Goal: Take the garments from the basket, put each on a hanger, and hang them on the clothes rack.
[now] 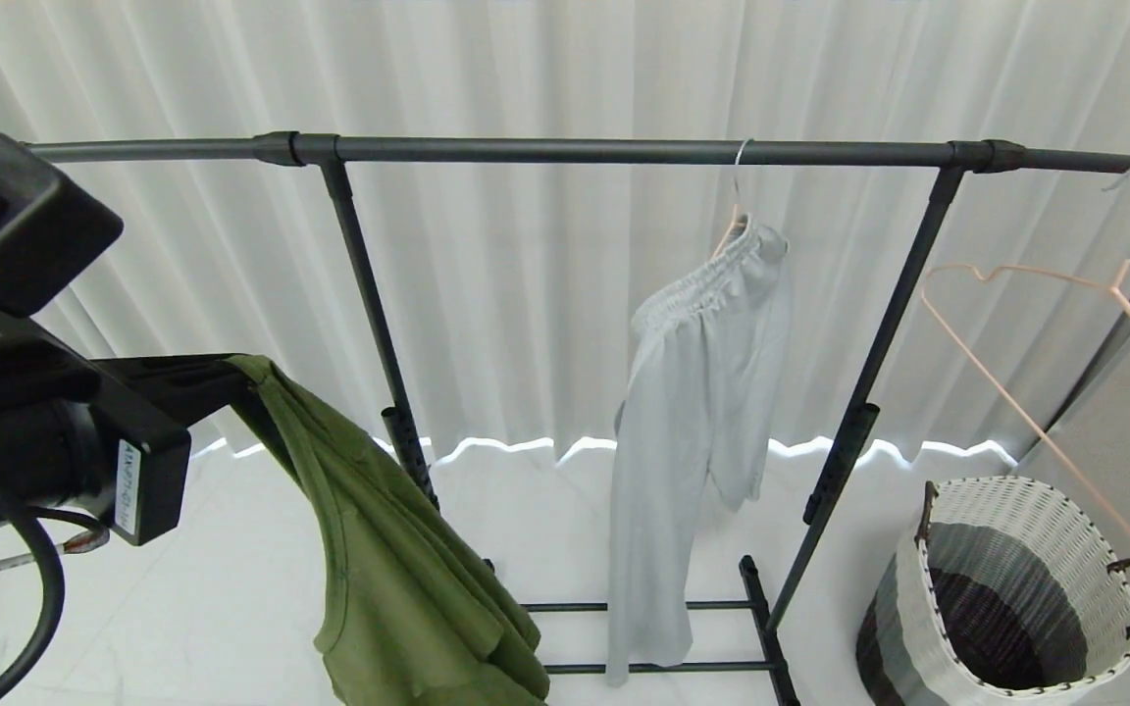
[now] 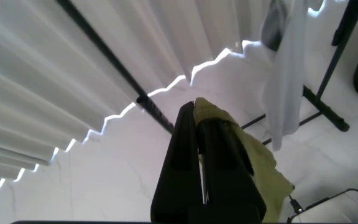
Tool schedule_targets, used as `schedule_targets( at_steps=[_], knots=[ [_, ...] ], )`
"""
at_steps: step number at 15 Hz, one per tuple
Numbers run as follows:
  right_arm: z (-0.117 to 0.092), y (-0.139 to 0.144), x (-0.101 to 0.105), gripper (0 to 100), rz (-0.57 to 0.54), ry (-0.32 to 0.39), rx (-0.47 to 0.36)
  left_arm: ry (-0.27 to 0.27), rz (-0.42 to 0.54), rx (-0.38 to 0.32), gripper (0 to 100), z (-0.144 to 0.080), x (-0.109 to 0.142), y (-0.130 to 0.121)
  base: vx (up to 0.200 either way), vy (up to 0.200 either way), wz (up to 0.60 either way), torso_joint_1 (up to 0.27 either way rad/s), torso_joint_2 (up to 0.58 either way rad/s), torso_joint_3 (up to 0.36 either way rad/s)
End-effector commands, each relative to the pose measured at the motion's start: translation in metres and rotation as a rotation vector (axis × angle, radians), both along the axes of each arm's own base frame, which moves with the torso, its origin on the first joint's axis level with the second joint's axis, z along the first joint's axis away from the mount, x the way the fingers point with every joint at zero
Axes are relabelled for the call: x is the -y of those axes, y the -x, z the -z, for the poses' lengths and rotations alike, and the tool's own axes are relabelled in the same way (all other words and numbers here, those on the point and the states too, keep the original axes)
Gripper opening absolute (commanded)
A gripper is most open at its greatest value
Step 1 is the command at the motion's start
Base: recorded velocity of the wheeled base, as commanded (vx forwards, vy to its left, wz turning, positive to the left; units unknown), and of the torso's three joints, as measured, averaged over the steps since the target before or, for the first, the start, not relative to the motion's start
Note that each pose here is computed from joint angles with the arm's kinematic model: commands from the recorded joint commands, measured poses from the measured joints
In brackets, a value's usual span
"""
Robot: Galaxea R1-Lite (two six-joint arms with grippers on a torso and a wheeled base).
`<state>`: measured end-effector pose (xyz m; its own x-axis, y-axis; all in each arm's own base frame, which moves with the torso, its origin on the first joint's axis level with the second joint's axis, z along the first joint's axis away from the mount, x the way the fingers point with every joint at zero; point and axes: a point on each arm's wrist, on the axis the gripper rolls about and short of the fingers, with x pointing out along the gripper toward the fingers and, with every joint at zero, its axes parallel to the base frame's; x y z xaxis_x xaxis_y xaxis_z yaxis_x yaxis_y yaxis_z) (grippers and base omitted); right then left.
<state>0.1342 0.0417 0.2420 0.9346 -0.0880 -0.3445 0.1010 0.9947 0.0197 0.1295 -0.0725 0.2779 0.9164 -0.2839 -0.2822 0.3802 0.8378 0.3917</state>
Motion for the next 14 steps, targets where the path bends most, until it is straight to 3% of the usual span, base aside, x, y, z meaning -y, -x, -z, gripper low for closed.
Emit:
schedule_targets(
  at_steps=[1, 4, 6, 9, 11, 14],
  knots=[
    [-0.002, 0.004, -0.001, 0, -0.017, -0.006, 0.012, -0.001, 0.001, -0.003, 0, 0.001, 0.000, 0.000, 0.000, 0.000, 0.00, 0.000, 0.00, 0.000],
    [0.003, 0.016, -0.008, 0, -0.103, -0.005, 0.015, -0.010, 0.007, -0.008, 0, 0.005, 0.000, 0.001, 0.000, 0.000, 0.00, 0.000, 0.00, 0.000],
    [0.010, 0.036, -0.016, 0, -0.251, -0.002, 0.021, -0.038, 0.013, -0.004, 0, 0.006, 0.001, 0.000, 0.000, 0.000, 0.00, 0.000, 0.00, 0.000],
    [0.019, 0.060, -0.028, 0, -0.567, -0.041, 0.001, -0.060, 0.019, -0.004, 0, 0.007, 0.002, -0.002, 0.000, 0.000, 0.00, 0.000, 0.00, 0.000],
    [0.024, 0.063, -0.035, 0, -0.671, -0.048, -0.037, -0.064, 0.026, -0.009, 0, 0.007, 0.004, -0.003, 0.000, 0.000, 0.00, 0.000, 0.00, 0.000],
    [0.028, 0.064, -0.048, 0, -0.825, -0.070, -0.084, -0.095, -0.063, -0.023, 0, 0.009, 0.011, -0.016, 0.000, 0.000, 0.00, 0.000, 0.00, 0.000]
  ],
)
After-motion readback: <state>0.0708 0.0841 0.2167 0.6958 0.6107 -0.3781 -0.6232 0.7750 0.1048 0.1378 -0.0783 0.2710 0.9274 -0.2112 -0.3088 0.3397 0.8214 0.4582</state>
